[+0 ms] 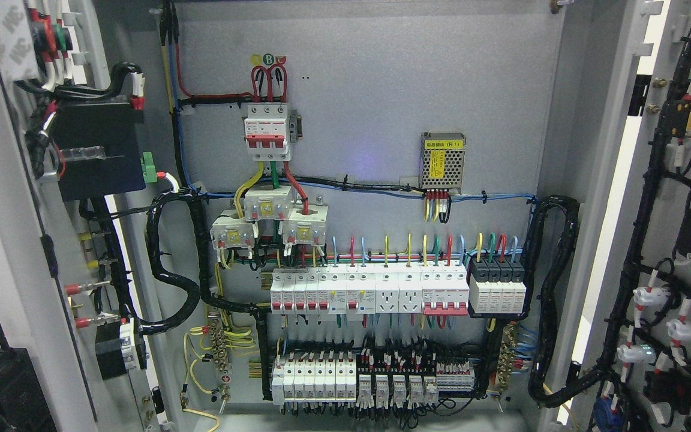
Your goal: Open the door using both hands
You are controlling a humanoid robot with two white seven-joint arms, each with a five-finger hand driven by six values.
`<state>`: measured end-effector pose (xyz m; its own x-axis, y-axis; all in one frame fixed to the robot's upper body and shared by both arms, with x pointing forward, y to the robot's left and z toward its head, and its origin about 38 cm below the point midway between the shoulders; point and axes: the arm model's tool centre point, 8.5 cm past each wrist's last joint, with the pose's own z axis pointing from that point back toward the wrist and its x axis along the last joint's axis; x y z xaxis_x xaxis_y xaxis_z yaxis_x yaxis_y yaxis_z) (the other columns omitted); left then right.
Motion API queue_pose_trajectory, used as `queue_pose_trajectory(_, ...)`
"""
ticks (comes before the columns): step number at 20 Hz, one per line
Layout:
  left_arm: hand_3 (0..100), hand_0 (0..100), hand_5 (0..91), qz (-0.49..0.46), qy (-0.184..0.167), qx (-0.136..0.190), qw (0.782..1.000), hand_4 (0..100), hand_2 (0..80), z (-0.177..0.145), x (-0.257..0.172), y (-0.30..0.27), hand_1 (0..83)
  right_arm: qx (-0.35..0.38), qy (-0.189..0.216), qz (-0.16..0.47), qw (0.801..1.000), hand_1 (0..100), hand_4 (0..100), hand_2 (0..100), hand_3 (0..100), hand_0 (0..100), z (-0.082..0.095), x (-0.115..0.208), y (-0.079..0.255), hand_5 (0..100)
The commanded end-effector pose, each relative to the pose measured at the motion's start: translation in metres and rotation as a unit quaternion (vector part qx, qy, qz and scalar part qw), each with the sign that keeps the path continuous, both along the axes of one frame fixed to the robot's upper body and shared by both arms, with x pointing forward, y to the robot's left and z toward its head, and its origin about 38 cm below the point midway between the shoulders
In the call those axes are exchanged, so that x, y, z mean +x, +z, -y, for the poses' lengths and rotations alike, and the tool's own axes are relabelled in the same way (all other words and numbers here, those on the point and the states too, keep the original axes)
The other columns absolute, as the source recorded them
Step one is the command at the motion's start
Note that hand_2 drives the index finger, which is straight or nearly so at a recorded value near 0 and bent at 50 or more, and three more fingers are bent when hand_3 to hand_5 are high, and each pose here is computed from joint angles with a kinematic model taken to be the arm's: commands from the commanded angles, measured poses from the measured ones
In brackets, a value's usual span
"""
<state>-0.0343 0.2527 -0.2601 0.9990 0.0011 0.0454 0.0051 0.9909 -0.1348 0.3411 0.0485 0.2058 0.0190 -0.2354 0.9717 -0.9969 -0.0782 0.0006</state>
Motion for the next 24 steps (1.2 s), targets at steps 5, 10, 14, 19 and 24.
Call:
queue_pose_trajectory(5,0,0,0.0,0.004,-0.002,-0.015,1.000,0,0.0,0.019,0.004,-0.001,0.0,0.006,0.020,0.008,1.000,0,0,0,0,38,-0.020,-0.011,0.007,0)
queue_pose_trajectory(10,0,0,0.0,0.005,-0.003,-0.015,1.000,0,0.0,0.019,0.004,-0.001,0.0,0.004,0.023,0.009,1.000,0,0,0,0,38,-0.023,-0.013,0.006,0)
queue_pose_trajectory(14,0,0,0.0,0.005,-0.006,-0.015,1.000,0,0.0,0.019,0.005,-0.001,0.0,0.006,0.025,0.009,1.000,0,0,0,0,38,-0.024,-0.014,0.007,0)
queue_pose_trajectory(19,0,0,0.0,0.012,-0.006,-0.015,1.000,0,0.0,0.020,0.008,-0.002,0.0,0.003,0.029,0.022,0.999,0,0,0,0,38,-0.031,-0.015,0.014,0)
queue_pose_trajectory(24,0,0,0.0,0.021,-0.006,-0.015,1.000,0,0.0,0.020,0.014,-0.002,0.0,0.002,0.029,0.022,0.999,0,0,0,0,38,-0.031,-0.015,0.013,0)
